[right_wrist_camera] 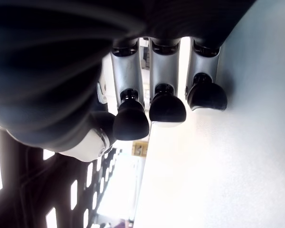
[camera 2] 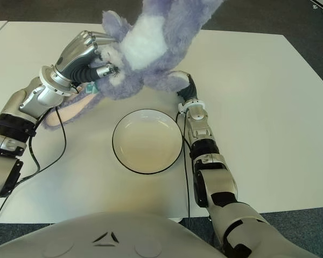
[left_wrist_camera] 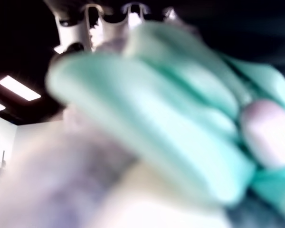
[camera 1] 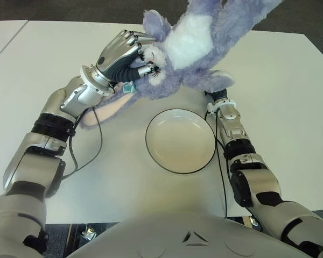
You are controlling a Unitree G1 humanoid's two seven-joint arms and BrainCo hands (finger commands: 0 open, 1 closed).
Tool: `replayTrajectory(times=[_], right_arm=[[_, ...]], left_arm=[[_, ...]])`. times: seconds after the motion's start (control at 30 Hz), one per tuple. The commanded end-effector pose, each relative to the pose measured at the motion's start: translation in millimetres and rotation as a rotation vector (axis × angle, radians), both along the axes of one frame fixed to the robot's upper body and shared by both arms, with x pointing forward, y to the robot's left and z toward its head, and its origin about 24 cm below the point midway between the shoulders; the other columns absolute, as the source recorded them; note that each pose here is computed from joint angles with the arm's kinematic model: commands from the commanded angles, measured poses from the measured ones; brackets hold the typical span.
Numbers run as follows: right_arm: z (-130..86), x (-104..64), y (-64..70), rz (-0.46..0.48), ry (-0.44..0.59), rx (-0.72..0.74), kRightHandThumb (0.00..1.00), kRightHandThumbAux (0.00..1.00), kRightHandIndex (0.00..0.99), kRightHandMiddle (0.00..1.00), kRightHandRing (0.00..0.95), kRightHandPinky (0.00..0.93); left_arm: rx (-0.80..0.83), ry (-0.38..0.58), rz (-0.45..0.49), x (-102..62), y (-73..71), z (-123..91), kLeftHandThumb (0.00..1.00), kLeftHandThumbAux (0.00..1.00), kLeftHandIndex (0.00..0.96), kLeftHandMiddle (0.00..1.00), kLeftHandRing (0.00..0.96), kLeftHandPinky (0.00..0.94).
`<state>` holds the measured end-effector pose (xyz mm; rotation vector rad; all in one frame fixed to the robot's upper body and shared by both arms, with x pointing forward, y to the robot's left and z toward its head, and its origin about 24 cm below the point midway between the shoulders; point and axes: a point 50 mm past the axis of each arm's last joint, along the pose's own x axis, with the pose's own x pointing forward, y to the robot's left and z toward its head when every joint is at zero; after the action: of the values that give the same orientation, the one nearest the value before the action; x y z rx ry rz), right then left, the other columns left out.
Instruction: Put the doll into the plate.
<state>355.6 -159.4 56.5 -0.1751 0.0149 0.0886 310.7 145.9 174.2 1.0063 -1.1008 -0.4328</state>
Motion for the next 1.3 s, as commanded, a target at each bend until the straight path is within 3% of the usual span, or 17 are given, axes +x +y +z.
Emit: replayTrajectory(times=[0.03,0.3,0.5,0.8,1.3], right_arm=[[-33.0,-13.0,-1.9,-0.015,0.144,-0.004,0.706,0.721,0.44,0.836,0.831,0.823],[-33.1,-12.7,-1.3,-0.011,0.141,-0.004,0.706,0.722,0.44,0.83,0.826,0.818],[-32.3,-12.3,-0.6,-0.011,0.135,-0.013,0.706,0.722,0.44,0.841,0.834,0.833],[-31.9,-12.1,0.3,-0.007,0.135,-0.021,0.706,0.721,0.44,0.843,0.834,0.827],[-31.4,-12.1,0.1,-0.004,0.141,-0.002,0.705,0.722,0.44,0.857,0.851,0.855]], left_arm=[[0.115,0.014,-0.067,-6.5,-9.9,-6.0,1.0,0.622,0.794,0.468,0.514,0.826],[0.254,0.04,-0.147,-12.5,-20.2,-11.5,1.0,0.624,0.804,0.465,0.509,0.846],[0.375,-0.011,-0.18,-17.8,-27.0,-17.0,1.0,0.625,0.805,0.464,0.508,0.841],[0.481,-0.041,-0.18,-21.4,-31.9,-30.3,1.0,0.624,0.802,0.464,0.509,0.832],[0.599,0.057,-0.268,-24.9,-32.9,-47.3,1.0,0.625,0.798,0.463,0.508,0.838]])
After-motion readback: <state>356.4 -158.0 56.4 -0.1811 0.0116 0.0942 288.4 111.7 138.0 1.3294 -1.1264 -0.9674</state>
